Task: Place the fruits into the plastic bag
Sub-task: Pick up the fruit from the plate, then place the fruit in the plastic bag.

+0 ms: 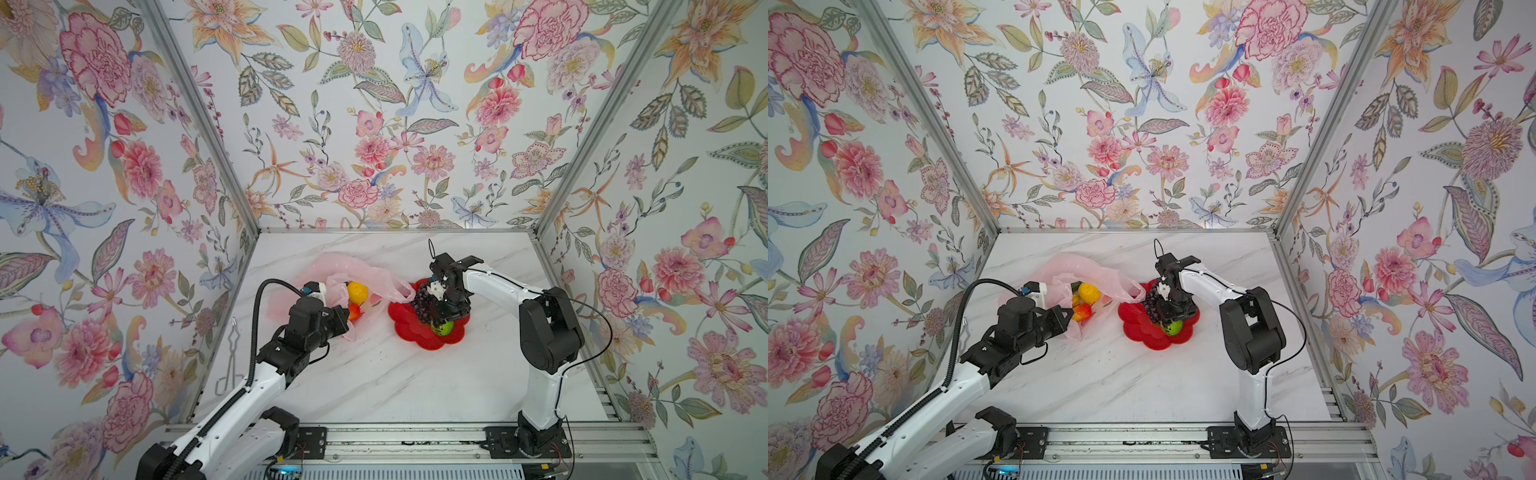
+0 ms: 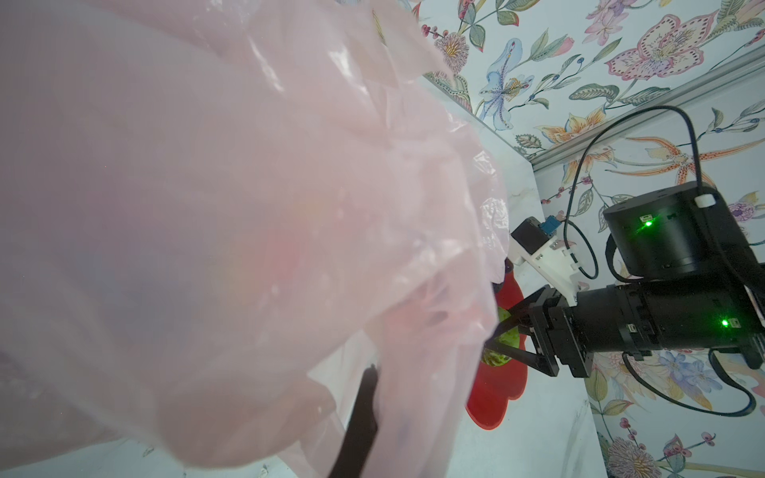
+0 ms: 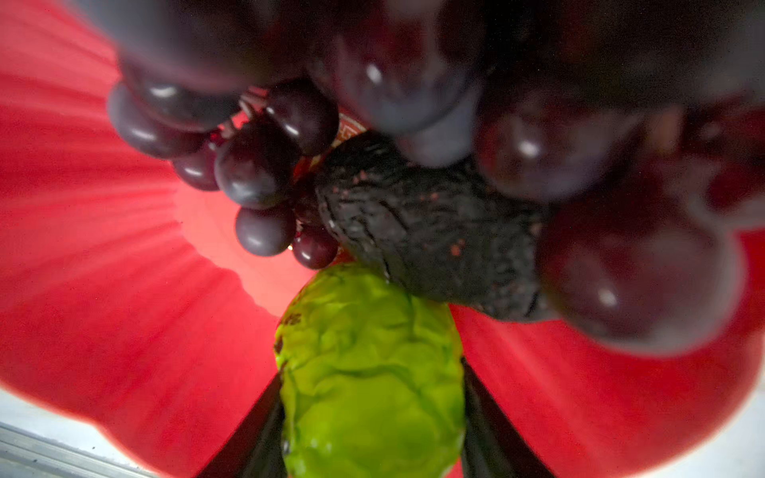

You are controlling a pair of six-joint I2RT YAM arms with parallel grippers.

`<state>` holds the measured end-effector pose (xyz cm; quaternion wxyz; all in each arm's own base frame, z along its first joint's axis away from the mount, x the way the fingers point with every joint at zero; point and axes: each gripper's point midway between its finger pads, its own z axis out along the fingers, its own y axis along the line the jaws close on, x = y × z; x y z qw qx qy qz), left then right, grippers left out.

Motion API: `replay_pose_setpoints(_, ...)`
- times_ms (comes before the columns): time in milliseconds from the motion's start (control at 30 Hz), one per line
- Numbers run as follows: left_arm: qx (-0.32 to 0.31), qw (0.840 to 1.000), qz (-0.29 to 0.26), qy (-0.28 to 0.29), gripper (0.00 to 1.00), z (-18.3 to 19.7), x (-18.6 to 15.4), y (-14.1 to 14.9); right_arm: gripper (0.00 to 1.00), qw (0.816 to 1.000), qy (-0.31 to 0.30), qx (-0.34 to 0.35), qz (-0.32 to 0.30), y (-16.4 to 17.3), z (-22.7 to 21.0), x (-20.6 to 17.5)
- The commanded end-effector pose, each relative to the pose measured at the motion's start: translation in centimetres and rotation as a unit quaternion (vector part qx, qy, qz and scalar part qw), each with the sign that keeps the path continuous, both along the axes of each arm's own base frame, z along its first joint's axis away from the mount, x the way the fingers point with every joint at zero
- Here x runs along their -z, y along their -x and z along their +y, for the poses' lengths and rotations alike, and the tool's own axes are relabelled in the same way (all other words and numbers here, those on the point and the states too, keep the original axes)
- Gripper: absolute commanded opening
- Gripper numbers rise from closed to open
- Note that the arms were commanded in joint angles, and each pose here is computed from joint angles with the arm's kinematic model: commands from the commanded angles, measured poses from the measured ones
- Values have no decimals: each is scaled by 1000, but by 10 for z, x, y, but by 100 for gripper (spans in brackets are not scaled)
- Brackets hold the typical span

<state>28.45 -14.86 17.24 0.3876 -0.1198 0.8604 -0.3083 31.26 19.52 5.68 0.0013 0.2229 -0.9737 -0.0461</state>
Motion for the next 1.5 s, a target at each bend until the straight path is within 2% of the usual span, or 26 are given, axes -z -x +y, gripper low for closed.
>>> replay_pose_setpoints(0, -16, 1000, 4, -3, 0, 8, 3, 2, 50, 1000, -13, 9, -2, 0, 5, -14)
replay_pose_setpoints(100, -17, 1000, 3, -4, 0, 9, 3, 3, 50, 998, -53, 33, 0, 4, 8, -33)
replay_pose_setpoints(200, -16, 1000, 5, -4, 0, 9, 4, 4, 50, 990, -122, 68, 14, 9, 14, -58)
replay_pose_setpoints(367, -11, 1000, 3, -2, 0, 7, 3, 4, 50, 963, -247, 99, 43, 22, 43, -105)
replay_pose_setpoints(567, -7, 1000, -2, 1, 0, 5, 0, 3, 50, 924, -365, 93, 65, 36, 112, -149)
replay_pose_setpoints(733, -12, 1000, -8, 8, 0, 7, -6, 5, 49, 918, -386, 51, 77, 42, 174, -155)
replay_pose_setpoints(1000, -18, 1000, -17, 10, 0, 11, -15, 8, 48, 913, -395, 19, 104, 23, 255, -137)
replay_pose_setpoints(1167, -21, 999, -24, 9, 0, 13, -21, 10, 48, 910, -393, 35, 126, 14, 285, -115)
replay_pose_setpoints(1467, -14, 1000, -24, 13, 0, 8, -22, 6, 48, 884, -427, 74, 174, 9, 318, -93)
